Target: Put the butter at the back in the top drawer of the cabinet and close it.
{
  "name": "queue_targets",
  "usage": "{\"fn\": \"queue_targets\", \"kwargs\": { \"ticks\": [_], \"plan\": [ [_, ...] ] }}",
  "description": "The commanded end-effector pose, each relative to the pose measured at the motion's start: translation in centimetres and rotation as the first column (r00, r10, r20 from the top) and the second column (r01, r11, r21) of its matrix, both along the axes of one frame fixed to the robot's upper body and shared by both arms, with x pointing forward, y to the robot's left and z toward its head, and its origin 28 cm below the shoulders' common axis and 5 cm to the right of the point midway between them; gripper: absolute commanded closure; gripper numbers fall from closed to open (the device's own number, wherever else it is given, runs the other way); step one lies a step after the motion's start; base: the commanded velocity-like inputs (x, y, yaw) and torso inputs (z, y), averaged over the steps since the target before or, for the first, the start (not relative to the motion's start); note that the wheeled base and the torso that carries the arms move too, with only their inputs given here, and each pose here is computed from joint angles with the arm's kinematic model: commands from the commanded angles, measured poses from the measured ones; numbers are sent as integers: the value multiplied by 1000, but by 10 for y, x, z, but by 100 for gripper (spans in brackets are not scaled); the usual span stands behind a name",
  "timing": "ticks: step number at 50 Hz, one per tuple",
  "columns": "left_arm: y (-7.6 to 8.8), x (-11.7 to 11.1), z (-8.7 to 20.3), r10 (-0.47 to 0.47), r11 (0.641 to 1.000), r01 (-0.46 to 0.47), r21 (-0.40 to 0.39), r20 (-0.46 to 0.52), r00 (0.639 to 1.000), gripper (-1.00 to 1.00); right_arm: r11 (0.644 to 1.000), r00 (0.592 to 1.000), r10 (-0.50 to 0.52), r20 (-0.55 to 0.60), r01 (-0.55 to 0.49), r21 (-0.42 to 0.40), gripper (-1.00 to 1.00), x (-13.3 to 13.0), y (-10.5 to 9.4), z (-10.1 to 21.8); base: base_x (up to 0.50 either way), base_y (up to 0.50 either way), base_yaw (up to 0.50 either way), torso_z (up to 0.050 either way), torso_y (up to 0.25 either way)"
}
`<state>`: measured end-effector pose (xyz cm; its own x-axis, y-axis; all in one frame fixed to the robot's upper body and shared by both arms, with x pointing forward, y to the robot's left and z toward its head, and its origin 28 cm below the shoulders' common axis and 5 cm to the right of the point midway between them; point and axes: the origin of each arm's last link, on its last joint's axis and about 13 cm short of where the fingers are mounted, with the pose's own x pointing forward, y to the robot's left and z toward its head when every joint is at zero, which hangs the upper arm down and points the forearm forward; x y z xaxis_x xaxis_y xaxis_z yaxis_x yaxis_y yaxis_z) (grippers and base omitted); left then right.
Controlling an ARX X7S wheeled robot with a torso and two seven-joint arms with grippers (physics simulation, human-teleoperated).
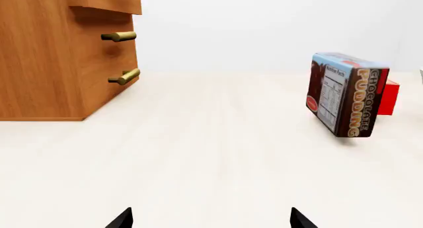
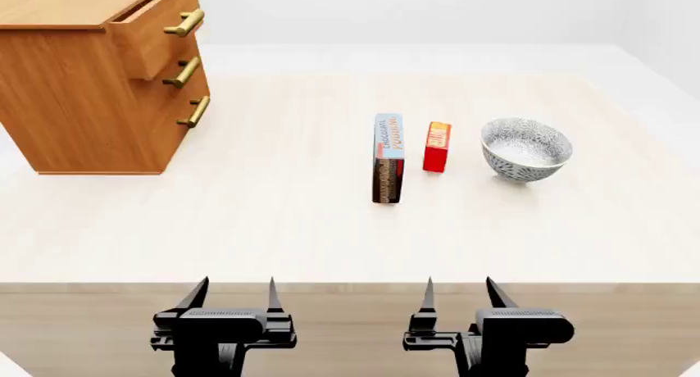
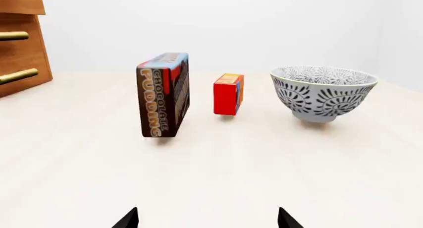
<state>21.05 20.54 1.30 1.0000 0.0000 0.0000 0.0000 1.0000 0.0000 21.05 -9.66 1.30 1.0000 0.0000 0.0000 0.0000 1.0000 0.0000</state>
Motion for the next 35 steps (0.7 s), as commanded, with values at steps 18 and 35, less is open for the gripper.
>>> {"fn": "queue_targets", "kwargs": {
  "ticks": [18,35],
  "plan": [
    [0,1,0,-2,1000,2,-8,4,1000,-100,1000,1000,2,-12,-2,-29,-100,1,2,-1,0,0,0,4,1],
    [-1,0,0,-13,1000,13,18,11,1000,-100,1000,1000,7,-12,-8,-27,-100,0,2,-1,0,0,0,50,2]
  ]
}}
